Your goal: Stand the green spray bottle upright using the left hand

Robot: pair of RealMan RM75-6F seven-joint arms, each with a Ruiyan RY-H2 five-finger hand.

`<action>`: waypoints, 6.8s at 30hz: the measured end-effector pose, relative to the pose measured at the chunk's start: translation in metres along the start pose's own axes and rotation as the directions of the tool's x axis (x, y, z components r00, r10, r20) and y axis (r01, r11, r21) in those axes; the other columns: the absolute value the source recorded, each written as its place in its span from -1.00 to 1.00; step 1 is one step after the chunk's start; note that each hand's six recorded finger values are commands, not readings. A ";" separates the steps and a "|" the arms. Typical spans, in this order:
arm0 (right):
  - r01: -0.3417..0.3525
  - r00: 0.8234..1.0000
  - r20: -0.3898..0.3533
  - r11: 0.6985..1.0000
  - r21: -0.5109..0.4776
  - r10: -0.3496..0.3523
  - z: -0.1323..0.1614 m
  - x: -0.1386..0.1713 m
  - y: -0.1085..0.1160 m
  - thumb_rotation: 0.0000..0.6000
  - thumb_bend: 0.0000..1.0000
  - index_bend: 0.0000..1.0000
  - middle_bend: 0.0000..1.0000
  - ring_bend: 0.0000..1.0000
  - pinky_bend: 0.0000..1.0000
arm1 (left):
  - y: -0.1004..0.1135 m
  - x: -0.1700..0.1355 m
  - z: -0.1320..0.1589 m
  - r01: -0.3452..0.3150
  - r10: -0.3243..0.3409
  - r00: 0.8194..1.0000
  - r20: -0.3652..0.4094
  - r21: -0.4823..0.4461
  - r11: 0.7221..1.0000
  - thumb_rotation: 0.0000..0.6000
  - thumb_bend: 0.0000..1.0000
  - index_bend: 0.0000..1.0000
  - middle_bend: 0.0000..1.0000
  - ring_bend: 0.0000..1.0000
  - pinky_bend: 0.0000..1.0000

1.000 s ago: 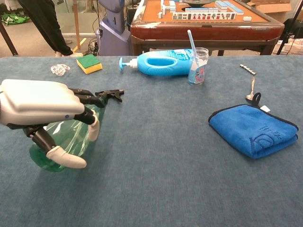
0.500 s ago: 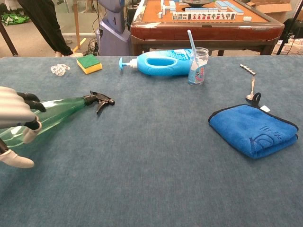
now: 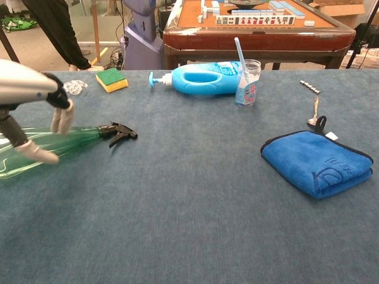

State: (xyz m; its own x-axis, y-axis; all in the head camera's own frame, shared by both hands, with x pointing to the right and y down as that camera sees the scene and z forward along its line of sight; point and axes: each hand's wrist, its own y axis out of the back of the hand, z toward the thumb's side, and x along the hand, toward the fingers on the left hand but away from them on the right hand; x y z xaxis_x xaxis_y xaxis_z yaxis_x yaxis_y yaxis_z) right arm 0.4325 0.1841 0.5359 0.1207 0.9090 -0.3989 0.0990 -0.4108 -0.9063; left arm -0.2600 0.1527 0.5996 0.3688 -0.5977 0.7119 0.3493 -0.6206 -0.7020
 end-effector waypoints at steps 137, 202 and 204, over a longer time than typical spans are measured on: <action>-0.006 1.000 0.023 1.000 -0.011 0.007 -0.007 0.006 -0.001 1.00 -0.44 -0.62 -0.71 -0.99 -1.00 | -0.021 0.110 -0.052 -0.438 0.406 0.881 -0.242 -0.742 0.507 0.37 -0.26 -0.36 -0.33 -0.66 -0.89; -0.034 0.999 0.006 0.999 -0.029 0.034 -0.009 0.009 -0.005 1.00 -0.43 -0.62 -0.71 -0.99 -1.00 | -0.049 -0.073 -0.111 -0.449 0.272 0.873 -0.404 -0.452 0.771 0.33 -0.26 -0.81 -0.96 -1.00 -1.00; -0.040 0.999 0.000 0.999 -0.031 0.040 -0.007 0.008 -0.006 1.00 -0.43 -0.62 -0.71 -0.98 -1.00 | -0.052 -0.086 -0.109 -0.462 0.276 0.862 -0.425 -0.434 0.773 0.32 -0.26 -0.81 -0.96 -1.00 -1.00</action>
State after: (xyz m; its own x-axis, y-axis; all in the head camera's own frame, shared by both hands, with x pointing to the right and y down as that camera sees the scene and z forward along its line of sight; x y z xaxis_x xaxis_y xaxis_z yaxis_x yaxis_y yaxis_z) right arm 0.4400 0.1939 0.5393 0.1248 0.8918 -0.4349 0.1249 -0.4489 -0.8848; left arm -0.4039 0.1806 0.5770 0.0482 -0.9023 0.4285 -0.2744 -0.4245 -0.8629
